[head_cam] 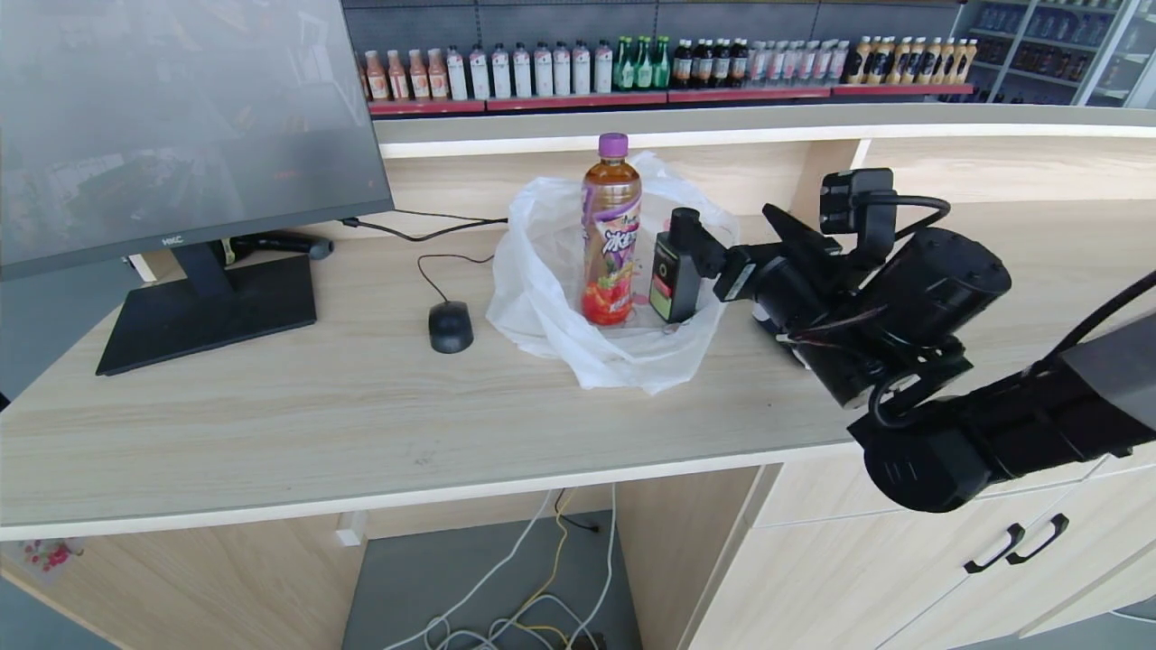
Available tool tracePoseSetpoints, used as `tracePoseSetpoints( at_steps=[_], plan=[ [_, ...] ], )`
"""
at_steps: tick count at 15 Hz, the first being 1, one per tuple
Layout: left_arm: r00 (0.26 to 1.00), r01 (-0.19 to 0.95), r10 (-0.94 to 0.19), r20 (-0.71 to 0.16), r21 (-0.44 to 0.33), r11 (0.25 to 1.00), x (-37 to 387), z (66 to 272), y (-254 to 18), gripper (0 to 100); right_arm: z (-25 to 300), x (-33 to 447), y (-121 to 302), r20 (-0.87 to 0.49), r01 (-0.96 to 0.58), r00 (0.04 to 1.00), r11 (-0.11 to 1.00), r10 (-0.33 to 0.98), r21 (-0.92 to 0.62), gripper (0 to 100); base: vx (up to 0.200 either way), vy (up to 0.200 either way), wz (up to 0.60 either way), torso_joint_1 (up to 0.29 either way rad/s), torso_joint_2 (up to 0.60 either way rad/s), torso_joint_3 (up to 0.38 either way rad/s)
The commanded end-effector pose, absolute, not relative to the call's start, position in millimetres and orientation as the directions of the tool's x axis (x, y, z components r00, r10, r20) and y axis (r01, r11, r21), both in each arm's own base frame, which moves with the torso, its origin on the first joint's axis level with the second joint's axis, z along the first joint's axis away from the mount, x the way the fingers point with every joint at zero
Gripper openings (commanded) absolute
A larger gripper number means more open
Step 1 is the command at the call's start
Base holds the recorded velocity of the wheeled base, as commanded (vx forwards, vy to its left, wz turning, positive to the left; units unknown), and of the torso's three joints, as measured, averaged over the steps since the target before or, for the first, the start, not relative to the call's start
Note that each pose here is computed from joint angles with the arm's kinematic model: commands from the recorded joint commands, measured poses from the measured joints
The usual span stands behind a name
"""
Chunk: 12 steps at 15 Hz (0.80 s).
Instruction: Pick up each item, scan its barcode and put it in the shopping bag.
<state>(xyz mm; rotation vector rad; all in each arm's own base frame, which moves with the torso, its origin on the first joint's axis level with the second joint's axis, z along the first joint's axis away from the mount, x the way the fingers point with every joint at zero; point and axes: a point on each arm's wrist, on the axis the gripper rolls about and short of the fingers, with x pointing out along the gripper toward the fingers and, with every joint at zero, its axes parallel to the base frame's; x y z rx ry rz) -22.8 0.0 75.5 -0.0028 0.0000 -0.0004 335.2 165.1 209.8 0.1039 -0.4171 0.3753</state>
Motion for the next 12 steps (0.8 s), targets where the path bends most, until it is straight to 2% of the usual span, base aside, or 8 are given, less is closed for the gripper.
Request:
tracePoseSetpoints(
  at_steps=[1, 3, 5, 9, 12],
  plan=[
    [1.0, 0.0, 0.0, 0.0, -0.003, 1.0, -22.8, 75.5, 0.0, 100, 249.3, 271.6, 155.3, 0.482, -0.44, 0.792, 0.898, 0.375, 0.024, 100, 0.0, 0.0, 0.0, 0.0, 0.0, 0.0],
    [1.0, 0.0, 0.0, 0.0, -0.003, 1.0, -22.8, 75.5, 0.0, 100, 264.3, 222.6, 134.3, 0.514, -0.463, 0.766, 0.886, 0.386, 0.025, 100, 0.0, 0.0, 0.0, 0.0, 0.0, 0.0],
    [1.0, 0.002, -0.002, 0.0, -0.003, 1.0, -22.8, 75.5, 0.0, 100, 262.3, 169.7, 102.3, 0.527, -0.465, 0.759, 0.885, 0.383, 0.027, 100, 0.0, 0.0, 0.0, 0.0, 0.0, 0.0],
    [1.0, 0.0, 0.0, 0.0, -0.003, 1.0, -22.8, 75.5, 0.0, 100, 235.3, 102.3, 62.1, 0.518, -0.477, 0.759, 0.878, 0.395, 0.03, 100, 0.0, 0.0, 0.0, 0.0, 0.0, 0.0],
    [1.0, 0.002, -0.002, 0.0, 0.0, 1.0, -22.8, 75.5, 0.0, 100, 196.5, 72.8, 45.4, 0.424, -0.504, 0.786, 0.863, 0.45, 0.019, 100, 0.0, 0.0, 0.0, 0.0, 0.0, 0.0]
  ],
)
